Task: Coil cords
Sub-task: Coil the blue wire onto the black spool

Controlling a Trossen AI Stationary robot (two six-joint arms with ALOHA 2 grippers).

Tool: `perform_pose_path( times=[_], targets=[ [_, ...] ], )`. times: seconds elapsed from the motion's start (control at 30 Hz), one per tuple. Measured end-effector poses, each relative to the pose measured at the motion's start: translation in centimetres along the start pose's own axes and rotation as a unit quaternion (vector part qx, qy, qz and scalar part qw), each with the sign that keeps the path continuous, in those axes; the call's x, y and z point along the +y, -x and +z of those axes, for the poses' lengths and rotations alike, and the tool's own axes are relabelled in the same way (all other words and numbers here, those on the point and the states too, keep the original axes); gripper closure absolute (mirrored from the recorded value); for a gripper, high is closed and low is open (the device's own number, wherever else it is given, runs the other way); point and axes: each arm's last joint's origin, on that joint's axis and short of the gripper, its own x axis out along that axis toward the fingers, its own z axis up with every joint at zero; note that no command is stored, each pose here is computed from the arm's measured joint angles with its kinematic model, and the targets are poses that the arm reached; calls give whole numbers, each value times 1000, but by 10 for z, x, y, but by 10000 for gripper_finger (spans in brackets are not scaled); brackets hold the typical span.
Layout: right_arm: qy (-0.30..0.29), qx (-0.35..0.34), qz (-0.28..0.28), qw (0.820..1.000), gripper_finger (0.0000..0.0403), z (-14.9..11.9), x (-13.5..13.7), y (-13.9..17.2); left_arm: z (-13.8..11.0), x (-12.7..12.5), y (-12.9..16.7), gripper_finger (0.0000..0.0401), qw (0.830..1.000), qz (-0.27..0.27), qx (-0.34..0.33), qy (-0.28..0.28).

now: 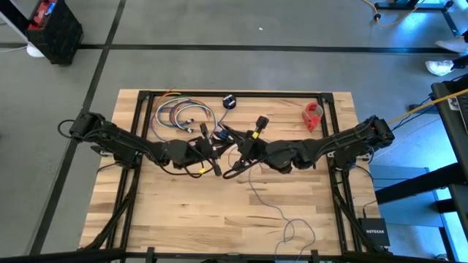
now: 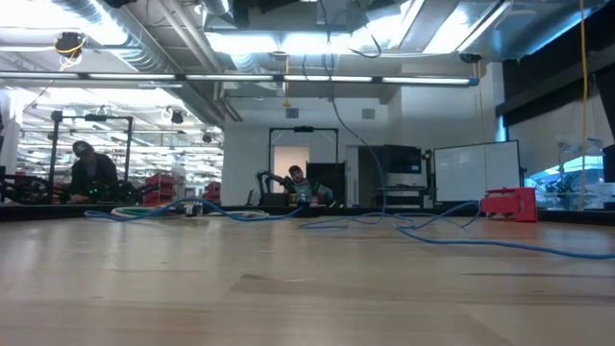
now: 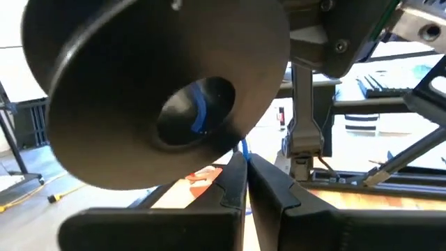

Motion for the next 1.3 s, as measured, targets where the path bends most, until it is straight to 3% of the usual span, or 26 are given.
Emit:
perform_pose_path(
  times=[0.43, 0.8, 1.07, 1.2, 1.3],
  targets=[
    [-7, -4, -2, 1000, 400, 3, -3, 1, -3, 0, 0, 304, 1000, -2, 9, -7],
    [-2, -1, 1, 1000, 400, 2, -1, 1, -18, -2, 2, 299, 995, -13, 79, -53],
    [2, -1, 2, 1000, 400, 1, -1, 1, -21, -2, 2, 299, 993, -16, 93, -74],
    [2, -1, 3, 1000, 400, 1, -1, 1, -25, -4, 3, 299, 987, -61, 110, -97],
    [3, -1, 3, 1000, 400, 1, -1, 1, -25, -3, 2, 299, 986, -65, 105, -114]
  ],
)
